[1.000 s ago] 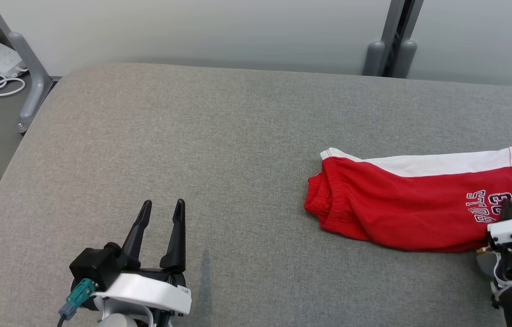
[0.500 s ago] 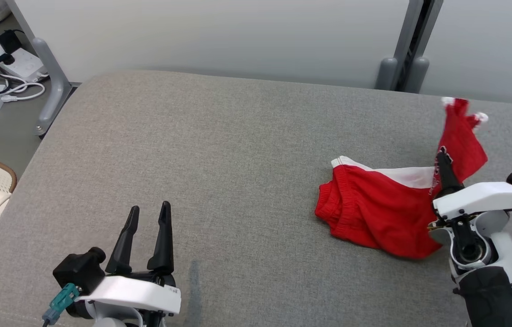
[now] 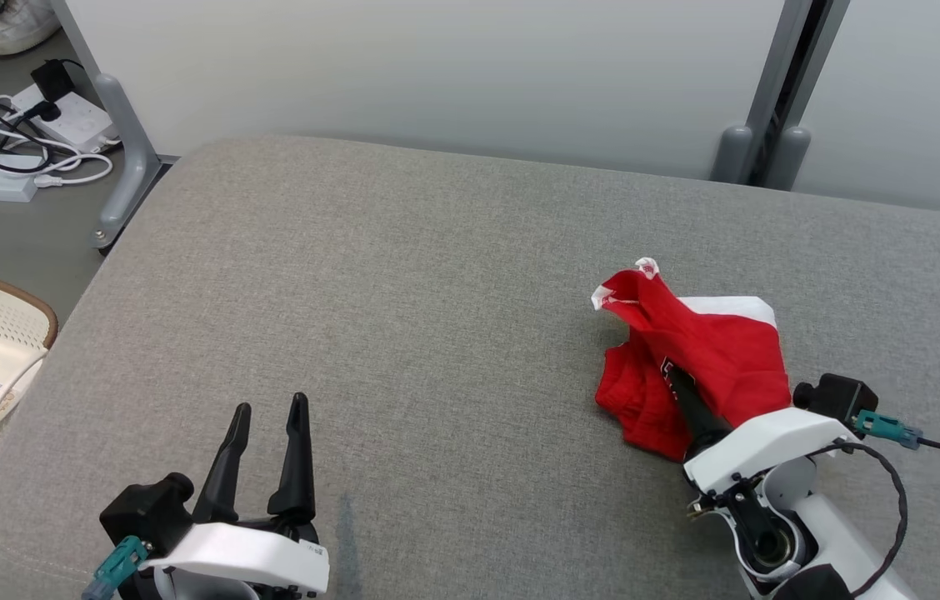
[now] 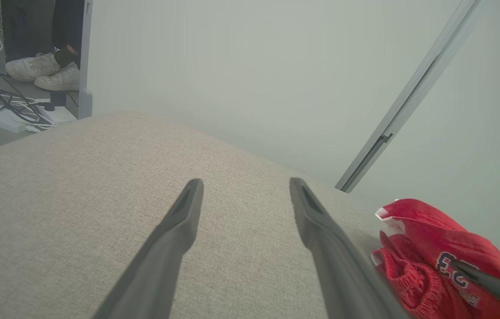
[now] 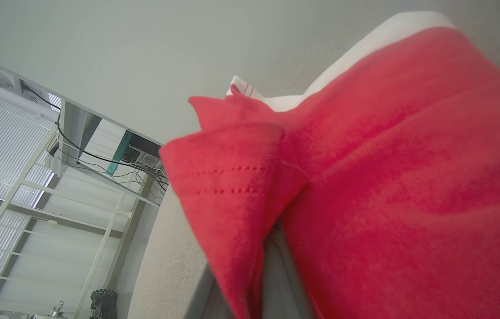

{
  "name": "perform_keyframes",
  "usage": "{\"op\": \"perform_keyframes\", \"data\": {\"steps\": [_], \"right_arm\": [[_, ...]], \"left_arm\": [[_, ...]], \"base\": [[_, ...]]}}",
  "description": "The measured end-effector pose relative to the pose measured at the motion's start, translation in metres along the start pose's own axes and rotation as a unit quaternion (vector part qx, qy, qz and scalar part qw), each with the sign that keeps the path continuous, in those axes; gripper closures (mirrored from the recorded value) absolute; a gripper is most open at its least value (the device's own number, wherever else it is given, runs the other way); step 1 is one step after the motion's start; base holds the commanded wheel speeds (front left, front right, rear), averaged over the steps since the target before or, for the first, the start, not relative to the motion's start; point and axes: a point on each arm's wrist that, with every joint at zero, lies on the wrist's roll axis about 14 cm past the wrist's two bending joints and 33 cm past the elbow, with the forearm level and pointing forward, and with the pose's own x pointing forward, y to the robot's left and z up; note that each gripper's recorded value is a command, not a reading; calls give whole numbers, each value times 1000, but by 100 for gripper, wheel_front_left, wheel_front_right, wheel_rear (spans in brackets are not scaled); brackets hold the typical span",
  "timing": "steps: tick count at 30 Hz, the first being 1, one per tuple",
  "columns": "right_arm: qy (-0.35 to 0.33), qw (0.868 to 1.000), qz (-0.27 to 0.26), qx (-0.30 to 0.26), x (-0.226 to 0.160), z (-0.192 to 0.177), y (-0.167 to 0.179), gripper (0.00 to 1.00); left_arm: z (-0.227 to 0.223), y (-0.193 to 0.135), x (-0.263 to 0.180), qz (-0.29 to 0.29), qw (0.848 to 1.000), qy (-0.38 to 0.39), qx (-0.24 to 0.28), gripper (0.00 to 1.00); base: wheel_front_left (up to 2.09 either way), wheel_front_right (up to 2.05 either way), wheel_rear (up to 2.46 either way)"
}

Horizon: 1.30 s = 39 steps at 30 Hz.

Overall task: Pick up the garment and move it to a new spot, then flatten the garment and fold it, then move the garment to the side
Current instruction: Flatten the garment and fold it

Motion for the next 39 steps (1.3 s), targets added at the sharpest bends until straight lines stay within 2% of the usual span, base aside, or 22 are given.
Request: {"op": "perform_keyframes", "data": {"steps": [6,7,9,27,34,39], "right_arm": [[8,1000,-5,-5,2,-9,-1,100],[10,1000,-6,-6,3,-11,-2,83],[5,1000,-8,-7,3,-10,-2,0],[70,995,66,-22,-2,-53,46,0],[117,991,58,-39,-12,-79,39,0],[85,992,81,-42,-7,-64,55,0]], "left_arm": [[1,4,-1,9,1000,-1,1,0],[0,4,-1,10,1000,-1,1,0],[-1,5,-2,10,1000,1,1,0],[-1,3,-4,9,1000,0,-5,0],[-1,3,-7,9,1000,1,-6,0],[-2,1,-5,6,1000,2,-5,0]], "base": [[0,0,0],[0,0,0],[0,0,0],[0,0,0],[0,0,0],[0,0,0]]}}
